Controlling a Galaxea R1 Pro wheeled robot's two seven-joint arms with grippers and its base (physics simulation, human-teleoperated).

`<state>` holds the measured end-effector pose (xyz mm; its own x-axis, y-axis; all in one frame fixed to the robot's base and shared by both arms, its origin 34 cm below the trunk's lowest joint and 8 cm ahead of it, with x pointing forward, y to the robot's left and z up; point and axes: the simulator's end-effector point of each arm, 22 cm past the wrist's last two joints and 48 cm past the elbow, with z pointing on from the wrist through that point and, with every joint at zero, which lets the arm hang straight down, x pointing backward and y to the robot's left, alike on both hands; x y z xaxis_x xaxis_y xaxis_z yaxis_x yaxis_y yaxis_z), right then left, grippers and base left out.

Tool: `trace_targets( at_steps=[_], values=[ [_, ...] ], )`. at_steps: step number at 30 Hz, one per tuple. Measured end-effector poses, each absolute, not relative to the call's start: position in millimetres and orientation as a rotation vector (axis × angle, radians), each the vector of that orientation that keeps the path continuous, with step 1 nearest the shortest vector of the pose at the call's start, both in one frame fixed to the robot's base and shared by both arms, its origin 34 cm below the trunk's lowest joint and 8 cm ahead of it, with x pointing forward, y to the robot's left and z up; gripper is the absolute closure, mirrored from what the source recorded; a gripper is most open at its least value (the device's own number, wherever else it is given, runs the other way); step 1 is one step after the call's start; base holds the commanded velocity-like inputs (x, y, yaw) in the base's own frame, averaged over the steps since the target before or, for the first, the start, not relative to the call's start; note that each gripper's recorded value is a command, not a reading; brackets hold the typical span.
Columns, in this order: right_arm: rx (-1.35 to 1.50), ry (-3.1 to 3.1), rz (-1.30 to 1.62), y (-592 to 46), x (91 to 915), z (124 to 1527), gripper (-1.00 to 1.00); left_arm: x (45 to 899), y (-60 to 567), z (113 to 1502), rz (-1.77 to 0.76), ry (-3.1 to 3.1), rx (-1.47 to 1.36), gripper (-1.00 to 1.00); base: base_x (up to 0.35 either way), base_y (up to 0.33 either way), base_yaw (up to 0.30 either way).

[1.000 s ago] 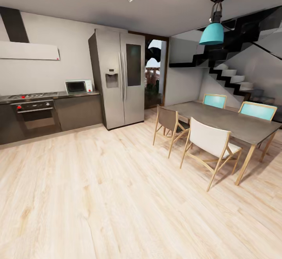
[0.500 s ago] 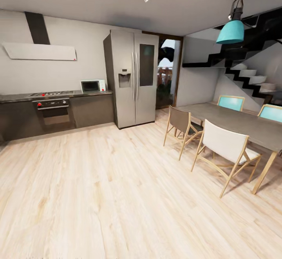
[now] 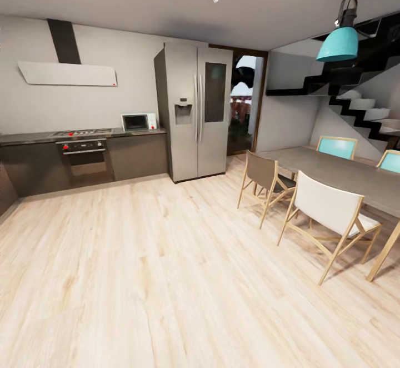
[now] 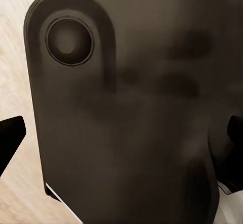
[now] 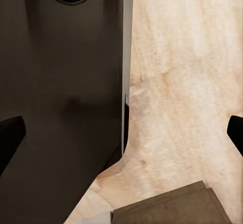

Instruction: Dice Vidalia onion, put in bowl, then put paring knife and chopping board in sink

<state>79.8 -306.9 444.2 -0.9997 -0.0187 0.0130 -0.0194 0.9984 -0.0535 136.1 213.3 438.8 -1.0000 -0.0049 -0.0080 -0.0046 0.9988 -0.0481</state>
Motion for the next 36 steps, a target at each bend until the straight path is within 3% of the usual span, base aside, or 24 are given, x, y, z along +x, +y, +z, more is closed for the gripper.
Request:
trace_targets(
  at_steps=[6,36],
  values=[
    [0.03,-3.13,0.088,-307.5,80.4,444.2,-1.0,135.9,220.7,438.5,-0.061,3.133,-0.009,-1.0,0.05,0.03,0.064],
    [0.034,-3.176,0.089,-307.3,90.0,444.5,-1.0,135.6,220.1,438.6,-0.062,3.134,-0.008,-1.0,0.295,0.172,0.293]
  ],
)
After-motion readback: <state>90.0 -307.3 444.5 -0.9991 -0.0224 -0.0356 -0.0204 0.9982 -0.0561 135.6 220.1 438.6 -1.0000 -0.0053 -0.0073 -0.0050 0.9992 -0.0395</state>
